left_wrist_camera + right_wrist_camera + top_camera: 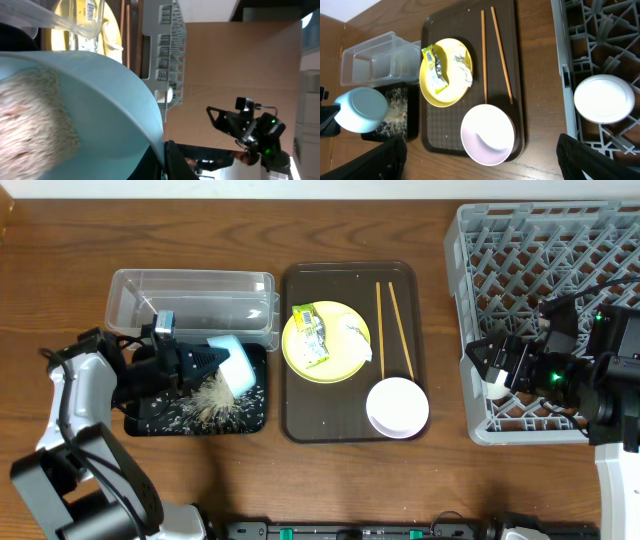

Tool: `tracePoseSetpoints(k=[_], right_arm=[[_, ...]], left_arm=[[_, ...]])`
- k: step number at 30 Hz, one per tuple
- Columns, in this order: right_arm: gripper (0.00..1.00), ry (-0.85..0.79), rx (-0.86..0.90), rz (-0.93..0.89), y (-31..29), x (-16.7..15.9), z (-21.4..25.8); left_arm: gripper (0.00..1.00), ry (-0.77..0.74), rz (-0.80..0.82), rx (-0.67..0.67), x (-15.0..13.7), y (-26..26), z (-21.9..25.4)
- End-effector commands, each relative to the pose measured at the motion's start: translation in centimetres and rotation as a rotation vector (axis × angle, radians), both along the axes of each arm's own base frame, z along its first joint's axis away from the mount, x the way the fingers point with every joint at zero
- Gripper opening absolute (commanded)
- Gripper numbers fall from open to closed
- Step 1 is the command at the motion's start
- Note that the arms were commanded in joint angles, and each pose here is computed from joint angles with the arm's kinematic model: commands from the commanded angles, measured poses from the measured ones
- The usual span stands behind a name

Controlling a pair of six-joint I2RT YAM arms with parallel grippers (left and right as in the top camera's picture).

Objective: Sort waste into correct bins and load items into the dishwasher rack
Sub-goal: 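Tip the blue bowl over the black tray to pour out rice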

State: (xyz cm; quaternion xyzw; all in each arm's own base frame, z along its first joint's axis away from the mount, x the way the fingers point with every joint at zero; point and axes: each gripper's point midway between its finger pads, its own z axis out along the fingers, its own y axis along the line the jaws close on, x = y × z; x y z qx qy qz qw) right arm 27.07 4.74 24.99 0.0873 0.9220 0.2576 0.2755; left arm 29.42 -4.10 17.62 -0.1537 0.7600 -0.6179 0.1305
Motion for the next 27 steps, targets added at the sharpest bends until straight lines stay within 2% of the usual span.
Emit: tracePoseSetpoints(k=[1, 4, 7, 9, 11, 13, 14, 15, 17, 18, 20, 23, 26, 27], right_arm=[[0.93, -0.028, 0.002, 0.028, 0.5, 0.0, 0.8], [0.93, -0.028, 0.002, 0.028, 0.5, 0.0, 0.8], [0.93, -0.027, 0.002, 0.028, 0.5, 0.0, 0.8], [0.93, -0.027, -0.001, 0.026, 0.4, 0.0, 0.8], [0.93, -0.036, -0.001, 0.026, 0.4, 0.2, 0.9], [0.93, -0.034, 0.0, 0.024, 0.4, 0.2, 0.9], [0.93, -0.034, 0.0, 0.023, 0.4, 0.2, 0.9], [0.93, -0.035, -0.001, 0.023, 0.4, 0.2, 0.9], [0.93, -0.038, 0.0, 0.023, 0.4, 0.2, 1.0], [0.93, -0.035, 0.002, 0.02, 0.4, 0.2, 1.0], [0.94, -0.035, 0.002, 0.021, 0.4, 0.2, 1.0], [0.94, -0.034, 0.003, 0.021, 0.4, 0.2, 0.9], [0.94, -0.027, 0.003, 0.021, 0.4, 0.1, 0.9], [0.94, -0.028, 0.003, 0.021, 0.4, 0.1, 0.9]], left_arm=[[0.06, -0.049, 0.033, -0.117, 0.3, -0.1, 1.8], [0.06, -0.103, 0.042, -0.085, 0.9, 0.6, 1.5], [0.06, -0.048, 0.065, -0.148, 0.6, 0.6, 2.1], [0.06, -0.067, 0.045, -0.072, 0.6, 0.8, 1.0], [0.06, 0.012, 0.061, -0.137, 0.1, 0.5, 1.6], [0.06, -0.061, 0.048, -0.138, -0.5, -0.1, 2.6], [0.06, -0.104, 0.025, -0.087, -0.7, -0.2, 2.2], [0.06, -0.091, 0.012, -0.044, -0.8, 0.0, 1.3], [0.06, 0.023, 0.04, -0.11, -1.1, 0.1, 1.5], [0.06, -0.008, 0.047, -0.128, -1.1, 0.0, 2.2], [0.06, -0.08, 0.039, -0.082, -0.9, 0.3, 1.9], [0.06, 0.021, 0.057, -0.115, -1.2, 0.5, 1.8], [0.06, -0.012, 0.025, -0.039, -1.4, 0.6, 0.8], [0.06, 0.065, 0.035, -0.061, -1.7, 0.6, 0.6]])
